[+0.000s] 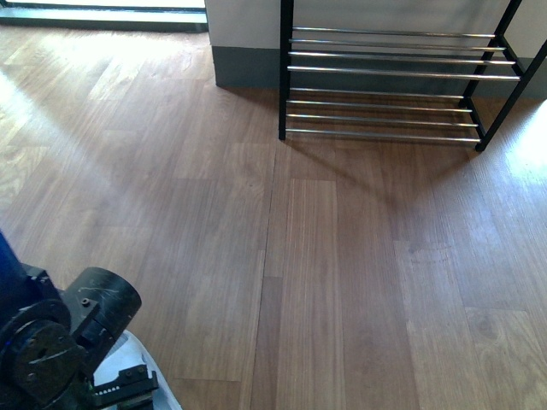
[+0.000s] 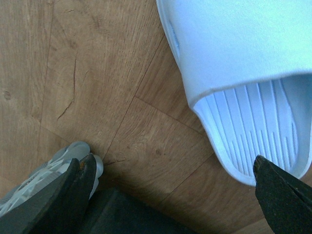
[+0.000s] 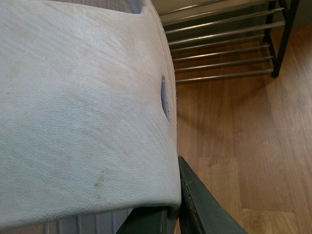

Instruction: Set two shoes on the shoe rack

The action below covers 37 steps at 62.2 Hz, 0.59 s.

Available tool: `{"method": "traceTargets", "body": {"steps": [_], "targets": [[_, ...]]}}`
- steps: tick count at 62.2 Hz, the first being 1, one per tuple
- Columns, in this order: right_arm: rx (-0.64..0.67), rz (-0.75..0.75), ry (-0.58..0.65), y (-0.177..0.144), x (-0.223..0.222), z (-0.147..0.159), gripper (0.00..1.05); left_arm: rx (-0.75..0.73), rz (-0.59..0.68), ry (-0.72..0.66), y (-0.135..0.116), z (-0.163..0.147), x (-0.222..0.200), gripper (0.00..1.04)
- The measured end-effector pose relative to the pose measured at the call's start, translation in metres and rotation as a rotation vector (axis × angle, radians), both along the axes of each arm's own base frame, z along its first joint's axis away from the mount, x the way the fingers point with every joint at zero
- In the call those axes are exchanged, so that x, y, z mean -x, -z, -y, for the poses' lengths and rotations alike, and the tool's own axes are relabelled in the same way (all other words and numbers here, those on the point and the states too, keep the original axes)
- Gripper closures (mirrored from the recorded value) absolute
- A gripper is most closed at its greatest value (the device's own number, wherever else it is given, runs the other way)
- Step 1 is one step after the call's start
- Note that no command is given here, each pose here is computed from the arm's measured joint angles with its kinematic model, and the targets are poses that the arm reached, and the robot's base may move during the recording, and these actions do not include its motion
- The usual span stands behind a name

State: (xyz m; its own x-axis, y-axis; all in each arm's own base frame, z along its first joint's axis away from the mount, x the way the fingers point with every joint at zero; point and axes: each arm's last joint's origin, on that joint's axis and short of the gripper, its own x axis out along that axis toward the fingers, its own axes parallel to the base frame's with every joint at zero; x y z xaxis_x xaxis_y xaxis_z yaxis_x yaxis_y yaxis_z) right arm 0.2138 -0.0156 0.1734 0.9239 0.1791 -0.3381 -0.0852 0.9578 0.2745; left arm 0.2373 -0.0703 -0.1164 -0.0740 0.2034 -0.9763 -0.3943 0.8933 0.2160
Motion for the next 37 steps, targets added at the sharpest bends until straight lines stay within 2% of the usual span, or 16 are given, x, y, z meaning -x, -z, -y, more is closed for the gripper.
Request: {"method": "traceTargets", "body": {"steps": [24, 37], "targets": [[0.0, 0.0, 0.0, 0.0, 0.0, 0.0, 1.03, -0.025, -0.048, -0.018, 0.042, -0.001, 0.001, 0.09], [0.0, 0.0, 0.0, 0.0, 0.0, 0.0, 1.03, -0.082, 0.01, -0.016, 0.05, -0.003, -0.003, 0.09]]}}
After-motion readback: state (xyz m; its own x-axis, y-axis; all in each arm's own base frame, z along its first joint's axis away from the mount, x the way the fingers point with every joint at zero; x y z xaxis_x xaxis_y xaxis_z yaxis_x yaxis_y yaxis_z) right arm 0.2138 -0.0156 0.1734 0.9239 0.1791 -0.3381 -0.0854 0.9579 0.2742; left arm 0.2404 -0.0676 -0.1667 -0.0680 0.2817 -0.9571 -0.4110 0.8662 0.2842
